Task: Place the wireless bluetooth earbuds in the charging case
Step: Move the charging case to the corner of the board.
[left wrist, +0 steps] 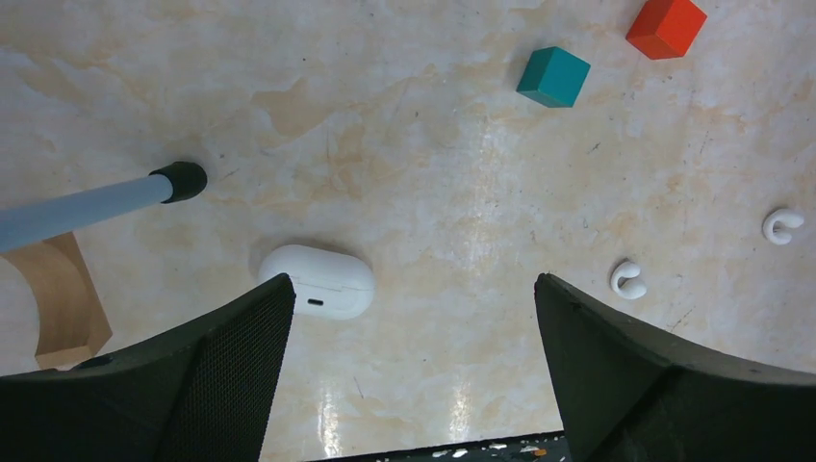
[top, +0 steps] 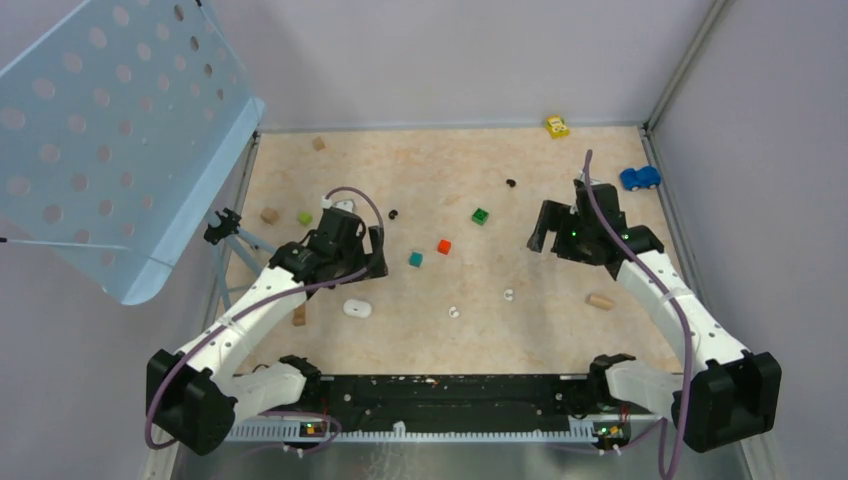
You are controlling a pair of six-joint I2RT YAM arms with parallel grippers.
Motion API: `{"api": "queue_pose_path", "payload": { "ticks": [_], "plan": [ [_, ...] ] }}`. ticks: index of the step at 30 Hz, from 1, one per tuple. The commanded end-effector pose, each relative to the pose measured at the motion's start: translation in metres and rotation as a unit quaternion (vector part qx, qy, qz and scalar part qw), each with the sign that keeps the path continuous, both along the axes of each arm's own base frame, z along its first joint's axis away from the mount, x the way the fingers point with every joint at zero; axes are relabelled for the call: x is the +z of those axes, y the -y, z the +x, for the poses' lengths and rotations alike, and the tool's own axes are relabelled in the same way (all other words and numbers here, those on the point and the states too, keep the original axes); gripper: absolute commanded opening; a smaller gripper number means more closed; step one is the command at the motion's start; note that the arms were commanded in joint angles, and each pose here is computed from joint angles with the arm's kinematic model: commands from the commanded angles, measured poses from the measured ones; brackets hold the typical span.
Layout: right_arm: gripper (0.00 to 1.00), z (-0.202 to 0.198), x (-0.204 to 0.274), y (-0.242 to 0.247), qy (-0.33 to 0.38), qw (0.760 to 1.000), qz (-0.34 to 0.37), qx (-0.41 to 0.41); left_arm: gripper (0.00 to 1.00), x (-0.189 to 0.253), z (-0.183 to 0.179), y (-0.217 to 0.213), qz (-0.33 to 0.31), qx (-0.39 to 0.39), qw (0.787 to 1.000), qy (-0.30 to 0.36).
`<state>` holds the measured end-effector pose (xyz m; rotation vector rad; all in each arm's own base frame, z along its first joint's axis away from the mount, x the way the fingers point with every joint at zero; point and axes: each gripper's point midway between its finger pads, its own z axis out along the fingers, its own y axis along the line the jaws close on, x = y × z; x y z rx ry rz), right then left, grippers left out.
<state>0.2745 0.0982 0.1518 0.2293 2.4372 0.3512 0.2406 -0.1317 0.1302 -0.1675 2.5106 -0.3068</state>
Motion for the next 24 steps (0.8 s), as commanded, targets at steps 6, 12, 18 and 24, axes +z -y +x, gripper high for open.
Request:
{"api": "queue_pose_path", "payload": {
  "ticks": [6,12,18,24],
  "plan": [
    [0.96,0.015,0.019,-0.007,0.039,0.999,0.013,0.008,0.99,0.02,0.004,-0.016,0.003,0.082,0.996,0.016],
    [0.96,0.018,0.023,-0.017,0.043,0.998,0.031,0.032,0.99,0.024,0.001,-0.03,0.007,0.143,0.99,0.019],
    [0.96,0.016,0.025,-0.021,0.04,0.998,0.036,0.043,0.99,0.001,-0.03,-0.051,0.007,0.282,0.958,-0.056],
    [0.96,0.011,0.021,-0.02,0.03,0.998,0.032,0.047,0.99,-0.023,-0.038,-0.052,-0.024,0.335,0.94,-0.065]
  ]
}}
